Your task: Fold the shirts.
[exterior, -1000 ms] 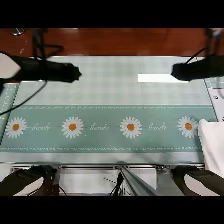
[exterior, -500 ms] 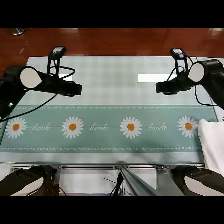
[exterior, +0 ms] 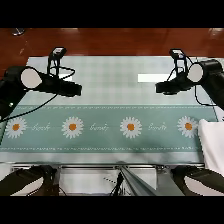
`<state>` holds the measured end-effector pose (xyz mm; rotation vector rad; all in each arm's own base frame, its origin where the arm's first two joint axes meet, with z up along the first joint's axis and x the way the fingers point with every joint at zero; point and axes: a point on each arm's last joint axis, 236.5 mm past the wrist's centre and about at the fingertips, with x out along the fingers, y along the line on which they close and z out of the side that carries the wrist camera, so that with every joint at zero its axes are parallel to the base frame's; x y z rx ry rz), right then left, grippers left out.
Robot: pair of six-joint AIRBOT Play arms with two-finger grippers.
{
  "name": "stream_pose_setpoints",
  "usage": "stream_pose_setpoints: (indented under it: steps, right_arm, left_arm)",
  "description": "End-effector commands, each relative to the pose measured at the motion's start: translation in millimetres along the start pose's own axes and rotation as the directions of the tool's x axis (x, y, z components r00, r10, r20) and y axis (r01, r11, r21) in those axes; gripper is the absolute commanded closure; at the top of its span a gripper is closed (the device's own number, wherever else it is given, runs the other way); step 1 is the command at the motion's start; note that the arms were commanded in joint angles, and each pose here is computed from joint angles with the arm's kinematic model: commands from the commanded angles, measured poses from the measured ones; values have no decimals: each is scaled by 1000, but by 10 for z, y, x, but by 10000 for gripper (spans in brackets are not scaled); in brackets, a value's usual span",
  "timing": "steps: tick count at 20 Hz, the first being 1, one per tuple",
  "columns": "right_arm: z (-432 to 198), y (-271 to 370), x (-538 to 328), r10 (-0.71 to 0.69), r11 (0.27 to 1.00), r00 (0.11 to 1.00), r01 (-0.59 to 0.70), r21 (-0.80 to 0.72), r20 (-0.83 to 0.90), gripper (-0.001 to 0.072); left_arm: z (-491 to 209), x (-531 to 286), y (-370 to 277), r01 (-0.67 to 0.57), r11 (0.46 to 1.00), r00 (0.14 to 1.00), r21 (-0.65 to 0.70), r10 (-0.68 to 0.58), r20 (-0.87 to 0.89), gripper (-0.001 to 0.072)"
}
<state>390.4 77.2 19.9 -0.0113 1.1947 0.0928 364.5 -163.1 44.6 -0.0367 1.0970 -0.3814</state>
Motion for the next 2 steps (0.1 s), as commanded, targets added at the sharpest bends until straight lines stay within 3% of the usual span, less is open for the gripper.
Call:
stream_pose_setpoints:
  steps: [1,2]
  right_arm:
    - [-3,1,2,-1,1000,1000,1,-1,-1,685]
    - [-3,1,2,-1,1000,1000,1,-1,-1,685]
  left_arm:
    - [-3,3,-2,0,1000,1000,1,0,-1,679]
    - [-3,3,-2,0,1000,1000,1,0,-1,679]
